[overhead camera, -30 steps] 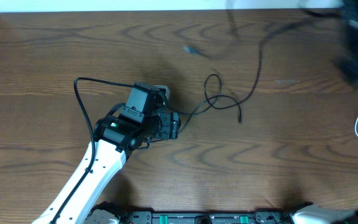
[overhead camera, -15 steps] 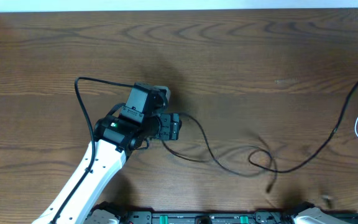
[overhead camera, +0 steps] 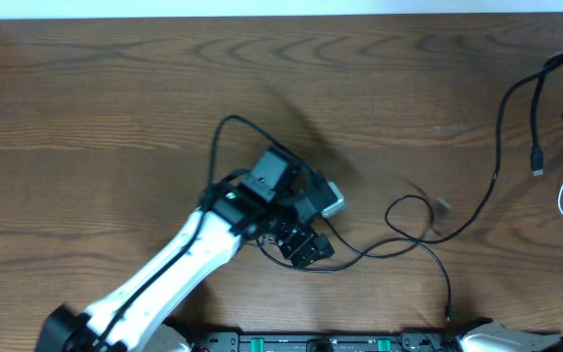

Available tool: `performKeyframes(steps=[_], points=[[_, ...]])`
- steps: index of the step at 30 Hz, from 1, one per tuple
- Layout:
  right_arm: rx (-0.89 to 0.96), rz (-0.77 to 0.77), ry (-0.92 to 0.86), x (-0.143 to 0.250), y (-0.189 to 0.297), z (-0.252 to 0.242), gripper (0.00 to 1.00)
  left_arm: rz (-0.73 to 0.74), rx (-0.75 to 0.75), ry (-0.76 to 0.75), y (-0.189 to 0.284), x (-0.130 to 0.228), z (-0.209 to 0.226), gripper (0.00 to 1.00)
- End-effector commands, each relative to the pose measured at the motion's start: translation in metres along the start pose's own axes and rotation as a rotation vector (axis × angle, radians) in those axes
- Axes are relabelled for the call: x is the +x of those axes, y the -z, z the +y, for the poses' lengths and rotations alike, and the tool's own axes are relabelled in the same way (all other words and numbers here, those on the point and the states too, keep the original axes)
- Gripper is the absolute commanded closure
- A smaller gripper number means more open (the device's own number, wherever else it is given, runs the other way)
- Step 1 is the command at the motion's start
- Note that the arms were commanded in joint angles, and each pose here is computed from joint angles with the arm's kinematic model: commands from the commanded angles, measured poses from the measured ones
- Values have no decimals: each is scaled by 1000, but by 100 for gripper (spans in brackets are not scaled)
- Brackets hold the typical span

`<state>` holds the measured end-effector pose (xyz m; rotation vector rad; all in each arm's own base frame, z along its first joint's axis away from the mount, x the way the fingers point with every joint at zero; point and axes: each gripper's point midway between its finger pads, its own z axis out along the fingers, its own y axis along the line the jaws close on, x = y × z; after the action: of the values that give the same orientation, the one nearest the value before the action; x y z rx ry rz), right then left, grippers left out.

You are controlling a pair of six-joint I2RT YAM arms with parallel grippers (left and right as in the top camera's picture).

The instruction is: Untangle cables

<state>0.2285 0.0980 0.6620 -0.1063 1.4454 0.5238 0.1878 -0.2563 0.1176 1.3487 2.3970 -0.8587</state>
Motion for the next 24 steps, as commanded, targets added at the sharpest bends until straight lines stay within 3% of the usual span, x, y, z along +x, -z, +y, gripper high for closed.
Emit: performKeyframes(steps=[1,3,9,13,21,24], points=[[-36,9,-11,0,7,6,99,67,9,-32,-26,7,9,20],[-38,58,-9,13,6,6,99,109,22,-7,-44,14,17,20],[30,359,63,92,-29,-13,99,104,9,57,-43,15,26,36],[12,559,50,155,-77,-16,99,1,-33,50,-4,-1,21,36],[-118,816,-28,262,-158,-5,99,-202,-164,-30,84,-10,-8,36],[-306,854,-109,296,-191,22,99,-215,-272,-10,105,2,-6,36]])
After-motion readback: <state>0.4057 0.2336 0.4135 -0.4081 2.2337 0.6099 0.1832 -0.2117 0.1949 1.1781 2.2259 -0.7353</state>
